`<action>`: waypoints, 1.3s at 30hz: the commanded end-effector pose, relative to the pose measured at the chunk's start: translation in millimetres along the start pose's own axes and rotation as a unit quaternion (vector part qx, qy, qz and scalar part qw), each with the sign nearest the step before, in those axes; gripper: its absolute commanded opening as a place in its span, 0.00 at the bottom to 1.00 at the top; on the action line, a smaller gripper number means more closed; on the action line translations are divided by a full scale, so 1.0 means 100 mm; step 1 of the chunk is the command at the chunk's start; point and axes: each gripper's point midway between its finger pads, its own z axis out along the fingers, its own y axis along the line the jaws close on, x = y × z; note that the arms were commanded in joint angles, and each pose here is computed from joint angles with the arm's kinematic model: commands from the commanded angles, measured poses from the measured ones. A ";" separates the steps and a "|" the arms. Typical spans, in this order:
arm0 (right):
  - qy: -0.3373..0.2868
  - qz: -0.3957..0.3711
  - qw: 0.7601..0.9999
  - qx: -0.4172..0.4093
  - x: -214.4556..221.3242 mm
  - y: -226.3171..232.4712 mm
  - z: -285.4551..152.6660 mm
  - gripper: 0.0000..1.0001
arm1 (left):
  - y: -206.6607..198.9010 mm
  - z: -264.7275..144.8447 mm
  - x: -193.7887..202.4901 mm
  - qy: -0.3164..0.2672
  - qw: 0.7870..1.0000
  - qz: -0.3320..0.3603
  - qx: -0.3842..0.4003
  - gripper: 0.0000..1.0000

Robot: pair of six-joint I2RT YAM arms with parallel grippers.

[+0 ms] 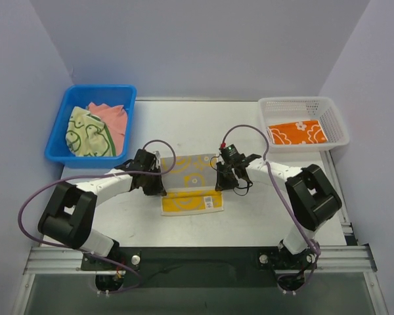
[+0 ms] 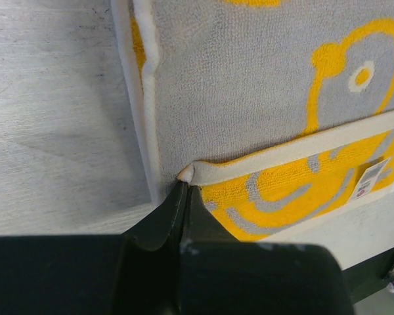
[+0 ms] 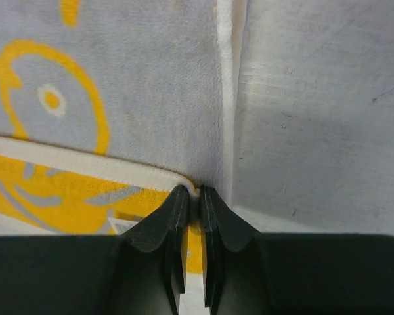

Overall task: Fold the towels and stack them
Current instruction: Fold the towel

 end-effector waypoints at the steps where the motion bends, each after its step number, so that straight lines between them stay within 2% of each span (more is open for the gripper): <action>1: 0.046 0.024 0.998 0.038 0.15 -0.21 0.13 0.00 | 0.07 0.09 0.01 -0.009 0.999 -0.027 -0.018 0.00; 9: 0.046 0.040 0.997 0.050 -0.08 -0.40 0.25 0.00 | 0.03 0.26 -0.14 -0.015 0.999 -0.032 -0.028 0.00; 16: 0.001 0.063 0.995 0.073 -0.54 -0.63 0.23 0.00 | -0.18 0.37 -0.88 -0.055 0.998 -0.006 -0.029 0.00; 19: -0.019 0.060 0.995 0.071 -0.72 -0.61 0.20 0.00 | -0.23 0.39 -1.02 -0.055 0.998 0.015 -0.030 0.00; 28: -0.082 0.049 0.994 0.050 -1.17 -0.41 -0.16 0.00 | -0.46 0.05 -1.33 -0.103 0.993 0.057 -0.006 0.00; 39: -0.122 0.035 0.991 0.040 -1.22 -0.27 -0.55 0.00 | -0.61 -0.45 -1.49 -0.157 0.985 0.065 0.008 0.00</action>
